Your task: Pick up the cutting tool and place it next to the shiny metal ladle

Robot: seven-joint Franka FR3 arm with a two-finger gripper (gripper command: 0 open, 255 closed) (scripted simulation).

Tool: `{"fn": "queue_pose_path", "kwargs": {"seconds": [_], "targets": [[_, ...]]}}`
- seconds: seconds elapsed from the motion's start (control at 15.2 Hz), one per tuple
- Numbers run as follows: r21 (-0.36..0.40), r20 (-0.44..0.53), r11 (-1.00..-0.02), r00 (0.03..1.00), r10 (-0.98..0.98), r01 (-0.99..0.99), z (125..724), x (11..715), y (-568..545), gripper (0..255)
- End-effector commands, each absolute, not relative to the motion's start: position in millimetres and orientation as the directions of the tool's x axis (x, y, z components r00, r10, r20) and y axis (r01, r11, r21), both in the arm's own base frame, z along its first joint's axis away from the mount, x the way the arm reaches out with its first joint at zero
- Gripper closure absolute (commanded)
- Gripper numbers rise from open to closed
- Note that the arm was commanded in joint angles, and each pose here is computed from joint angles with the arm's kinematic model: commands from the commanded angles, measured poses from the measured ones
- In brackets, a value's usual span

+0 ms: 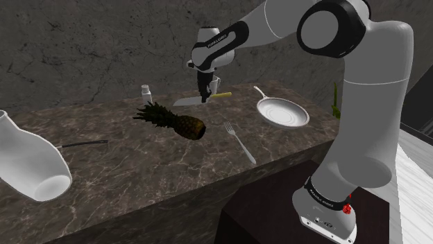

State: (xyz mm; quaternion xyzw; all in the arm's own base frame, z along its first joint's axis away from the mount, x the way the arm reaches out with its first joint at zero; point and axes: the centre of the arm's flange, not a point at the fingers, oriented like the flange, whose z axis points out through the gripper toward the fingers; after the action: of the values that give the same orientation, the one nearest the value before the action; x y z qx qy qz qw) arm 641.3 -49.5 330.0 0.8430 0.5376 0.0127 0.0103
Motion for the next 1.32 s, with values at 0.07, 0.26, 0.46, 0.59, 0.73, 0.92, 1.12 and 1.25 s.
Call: {"fn": "queue_pose_path", "kwargs": {"seconds": [0.07,0.26,0.46,0.59,0.73,0.92,1.12,1.25], "targets": [[0.031,0.01,-0.422,0.422,0.907,0.906,329.6,641.2,-49.6,255],[0.031,0.01,-0.422,0.422,0.907,0.906,329.5,641.3,-49.6,255],[0.031,0.01,-0.422,0.422,0.907,0.906,340.3,641.2,-49.7,255],[0.031,0.01,-0.422,0.422,0.907,0.906,350.8,641.3,-49.7,255],[0.031,0.01,-0.422,0.422,0.907,0.906,361.4,641.3,-49.7,255],[0.031,0.01,-0.422,0.422,0.907,0.906,377.2,641.3,-49.7,255],[0.031,0.01,-0.422,0.422,0.907,0.906,393.1,641.3,-49.7,255],[0.031,0.01,-0.422,0.422,0.907,0.906,403.6,641.3,-49.7,255]]}}
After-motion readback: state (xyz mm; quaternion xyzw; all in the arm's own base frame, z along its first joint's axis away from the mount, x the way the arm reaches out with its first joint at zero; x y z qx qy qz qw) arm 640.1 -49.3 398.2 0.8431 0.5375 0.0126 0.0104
